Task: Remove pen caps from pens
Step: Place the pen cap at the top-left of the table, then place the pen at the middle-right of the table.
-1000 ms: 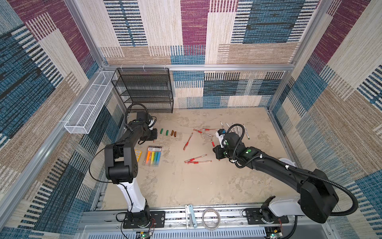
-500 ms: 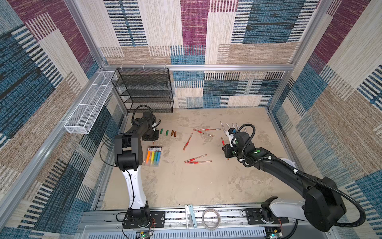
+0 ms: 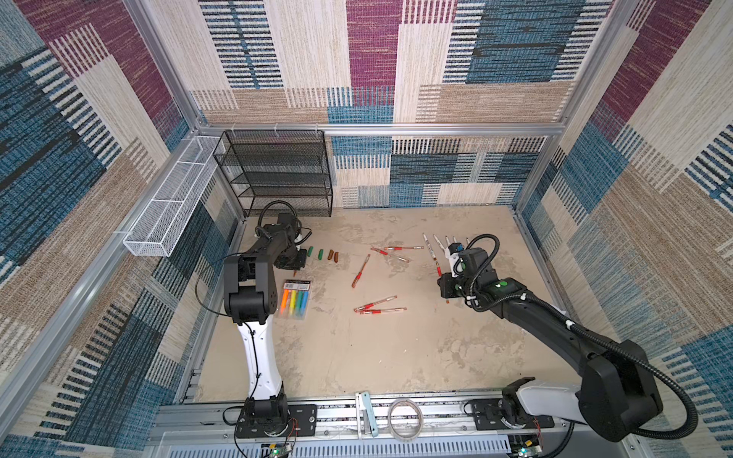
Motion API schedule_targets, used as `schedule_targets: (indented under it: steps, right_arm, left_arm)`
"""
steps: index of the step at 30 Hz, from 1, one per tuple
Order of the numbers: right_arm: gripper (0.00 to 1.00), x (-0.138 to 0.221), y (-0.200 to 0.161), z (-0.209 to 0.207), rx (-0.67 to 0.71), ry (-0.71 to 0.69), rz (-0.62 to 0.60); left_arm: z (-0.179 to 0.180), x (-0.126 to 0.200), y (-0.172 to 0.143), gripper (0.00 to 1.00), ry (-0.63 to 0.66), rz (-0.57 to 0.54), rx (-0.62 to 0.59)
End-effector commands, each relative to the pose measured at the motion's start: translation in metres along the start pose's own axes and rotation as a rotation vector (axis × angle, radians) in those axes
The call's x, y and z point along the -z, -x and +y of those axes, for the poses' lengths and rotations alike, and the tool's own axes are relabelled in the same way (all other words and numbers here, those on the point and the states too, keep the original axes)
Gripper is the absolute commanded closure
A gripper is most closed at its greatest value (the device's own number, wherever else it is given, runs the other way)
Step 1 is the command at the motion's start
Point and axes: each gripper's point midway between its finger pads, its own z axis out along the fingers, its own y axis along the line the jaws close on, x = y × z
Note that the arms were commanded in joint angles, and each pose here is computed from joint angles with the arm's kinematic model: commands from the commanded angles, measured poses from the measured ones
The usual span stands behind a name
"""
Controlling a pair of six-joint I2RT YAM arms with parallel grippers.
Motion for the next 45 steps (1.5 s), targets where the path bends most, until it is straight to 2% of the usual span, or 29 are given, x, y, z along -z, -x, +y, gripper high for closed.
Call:
schedule_targets:
  steps: [1, 4, 11, 20, 25, 27, 31, 39, 45]
  right_arm:
    - [1.0, -0.001, 0.004, -0.006, 0.016, -0.005, 0.004]
    - [1.0, -0.005, 0.003, -0.021, 0.026, -0.046, 0.022]
    - [1.0, -0.011, 0.007, -0.055, 0.013, -0.114, 0.04]
    - [0.99, -0.029, 0.0, -0.106, -0.008, -0.225, 0.098]
    - [0.99, -0.039, -0.011, -0.131, -0.049, -0.265, 0.142]
    - [0.98, -0.045, -0.018, -0.138, -0.056, -0.282, 0.174]
    - [0.98, -0.052, -0.034, -0.154, -0.064, -0.345, 0.24]
    - [0.98, -0.061, -0.048, -0.167, -0.086, -0.372, 0.281]
    - [0.87, -0.061, -0.054, -0.171, -0.084, -0.392, 0.304]
  left_arm:
    - [-0.003, 0.016, 0.001, 0.69, -0.013, -0.021, -0.001]
    - [-0.007, 0.031, 0.003, 0.65, -0.032, -0.048, 0.011]
    - [-0.025, 0.09, 0.002, 0.57, -0.113, -0.183, 0.03]
    - [-0.061, 0.162, -0.03, 0.37, -0.296, -0.412, 0.022]
    - [-0.067, 0.189, -0.047, 0.29, -0.328, -0.545, -0.002]
    - [-0.069, 0.196, -0.053, 0.26, -0.335, -0.591, -0.008]
    - [-0.071, 0.2, -0.062, 0.19, -0.363, -0.604, -0.011]
    - [-0.073, 0.203, -0.06, 0.17, -0.397, -0.618, 0.007]
    - [-0.071, 0.207, -0.059, 0.17, -0.401, -0.618, 0.018]
